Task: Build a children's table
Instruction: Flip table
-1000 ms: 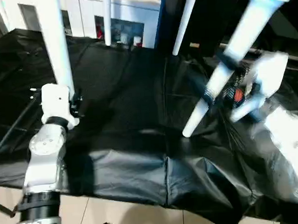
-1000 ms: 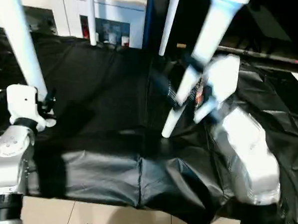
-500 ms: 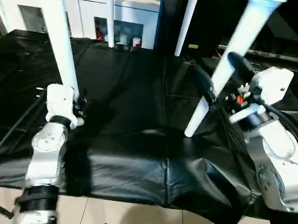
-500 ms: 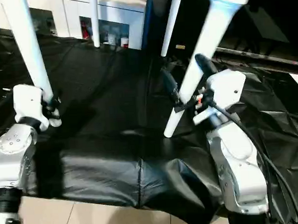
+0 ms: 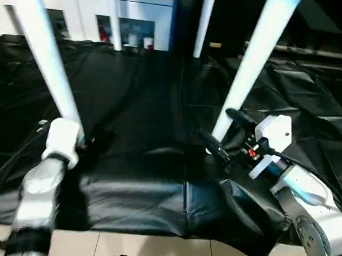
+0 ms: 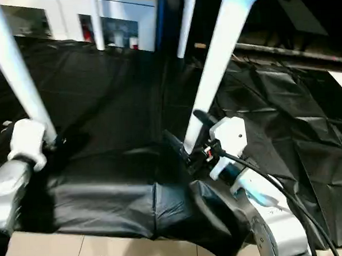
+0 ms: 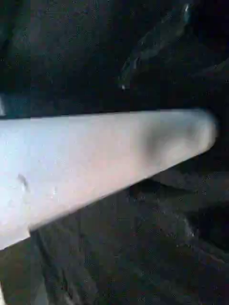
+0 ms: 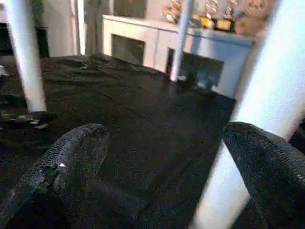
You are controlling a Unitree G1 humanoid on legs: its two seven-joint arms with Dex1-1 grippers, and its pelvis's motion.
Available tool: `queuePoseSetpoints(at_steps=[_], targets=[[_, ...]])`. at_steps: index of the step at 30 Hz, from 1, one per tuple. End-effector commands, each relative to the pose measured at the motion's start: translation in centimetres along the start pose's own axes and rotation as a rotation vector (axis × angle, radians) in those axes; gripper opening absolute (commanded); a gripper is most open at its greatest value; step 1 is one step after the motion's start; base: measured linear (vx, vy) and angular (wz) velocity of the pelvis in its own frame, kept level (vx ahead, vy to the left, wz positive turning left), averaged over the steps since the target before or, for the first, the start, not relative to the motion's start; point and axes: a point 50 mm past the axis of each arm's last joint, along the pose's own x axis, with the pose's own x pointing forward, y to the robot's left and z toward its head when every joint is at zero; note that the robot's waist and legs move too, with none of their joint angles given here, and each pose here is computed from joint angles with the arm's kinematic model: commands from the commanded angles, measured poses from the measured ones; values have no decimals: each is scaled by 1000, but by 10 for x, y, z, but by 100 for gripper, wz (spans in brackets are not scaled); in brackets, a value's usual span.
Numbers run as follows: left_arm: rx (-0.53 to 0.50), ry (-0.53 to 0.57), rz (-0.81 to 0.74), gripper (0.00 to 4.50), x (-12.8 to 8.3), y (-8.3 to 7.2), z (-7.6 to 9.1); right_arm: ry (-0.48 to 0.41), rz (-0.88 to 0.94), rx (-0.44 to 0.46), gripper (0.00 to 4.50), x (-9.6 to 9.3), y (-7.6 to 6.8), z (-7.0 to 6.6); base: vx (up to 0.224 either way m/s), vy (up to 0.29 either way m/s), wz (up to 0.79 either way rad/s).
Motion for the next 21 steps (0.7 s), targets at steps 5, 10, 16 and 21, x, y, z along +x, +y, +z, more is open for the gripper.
queuePoseSetpoints(at_steps=[5, 10, 16, 21], targets=[[-243, -111, -73, 411, -62, -9, -3, 32, -53, 68, 450, -24, -3, -2, 0, 0, 0], [-287, -82, -45, 432, -97, -27, 4, 177, -200, 79, 450, -42, -9, -25, 0, 0, 0], [-258, -145, -49, 432, -95, -60, 34, 157, -333, 126, 450, -47, -12, -28, 0, 0, 0], [-282, -151, -37, 432, -86, -70, 42, 163, -338, 117, 450, -48, -10, -28, 0, 0, 0]])
